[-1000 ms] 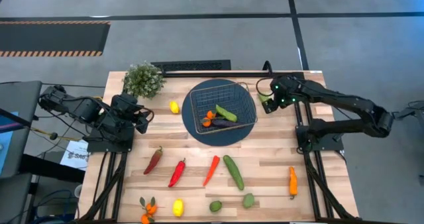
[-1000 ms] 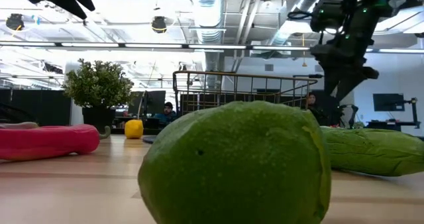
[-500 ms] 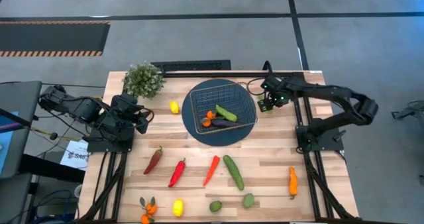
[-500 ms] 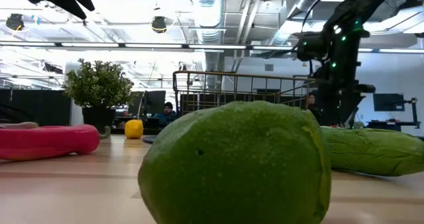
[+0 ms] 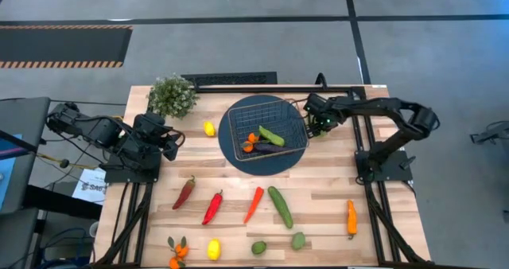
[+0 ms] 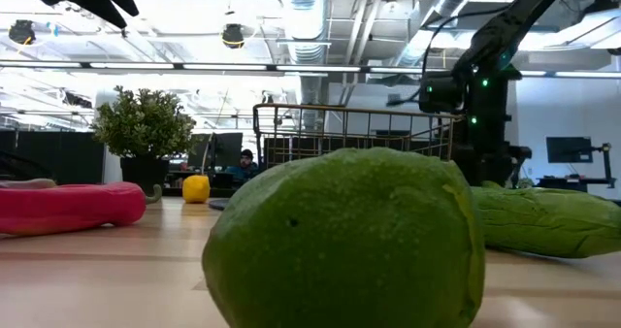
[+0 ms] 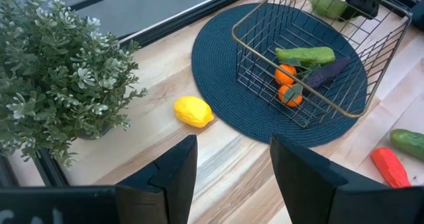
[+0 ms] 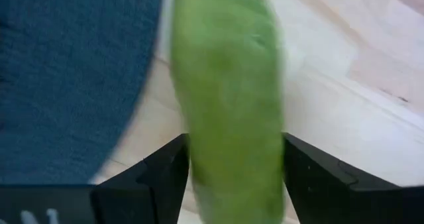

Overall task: Build produce basket
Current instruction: Put the top cucumber into the basket

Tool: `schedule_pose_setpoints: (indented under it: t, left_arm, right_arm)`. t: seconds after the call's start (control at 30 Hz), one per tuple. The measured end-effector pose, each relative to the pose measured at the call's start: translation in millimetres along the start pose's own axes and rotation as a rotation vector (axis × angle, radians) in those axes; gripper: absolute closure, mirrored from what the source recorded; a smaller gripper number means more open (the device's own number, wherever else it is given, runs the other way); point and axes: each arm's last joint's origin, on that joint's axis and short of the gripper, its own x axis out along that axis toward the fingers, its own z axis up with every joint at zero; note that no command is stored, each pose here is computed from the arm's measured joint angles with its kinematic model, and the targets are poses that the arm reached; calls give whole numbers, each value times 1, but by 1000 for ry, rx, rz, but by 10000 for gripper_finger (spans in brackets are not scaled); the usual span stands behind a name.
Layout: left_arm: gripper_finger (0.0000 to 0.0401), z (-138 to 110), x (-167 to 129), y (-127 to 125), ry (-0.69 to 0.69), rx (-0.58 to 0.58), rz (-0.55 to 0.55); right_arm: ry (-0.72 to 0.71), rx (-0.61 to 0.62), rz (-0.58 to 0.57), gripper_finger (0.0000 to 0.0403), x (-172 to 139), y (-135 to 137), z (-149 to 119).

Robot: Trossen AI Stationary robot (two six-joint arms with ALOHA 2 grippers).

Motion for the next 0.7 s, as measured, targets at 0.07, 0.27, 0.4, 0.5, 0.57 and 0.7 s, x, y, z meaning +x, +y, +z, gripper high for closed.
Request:
schedule_pose_setpoints:
  t: [0.07,0.27,0.4,0.5,0.57,0.7]
  left_arm:
    - [225,0,0,0,0,-1,0]
    - [225,0,0,0,0,-1,0]
    - [225,0,0,0,11,-1,-4]
    - [225,-1,0,0,19,-1,-7]
    - [225,-1,0,0,19,-1,-7]
    - [225,-1,0,0,24,1,-9]
  right_arm:
    - [1,-5,-1,156,3,1,1]
    - [38,-8,-22,185,13,3,3]
    - [41,-11,-18,254,11,3,2]
    - [47,-12,-20,290,6,0,-1]
    - [68,-12,-25,290,0,-3,-5]
    - [66,-6,-25,290,-20,-9,-13]
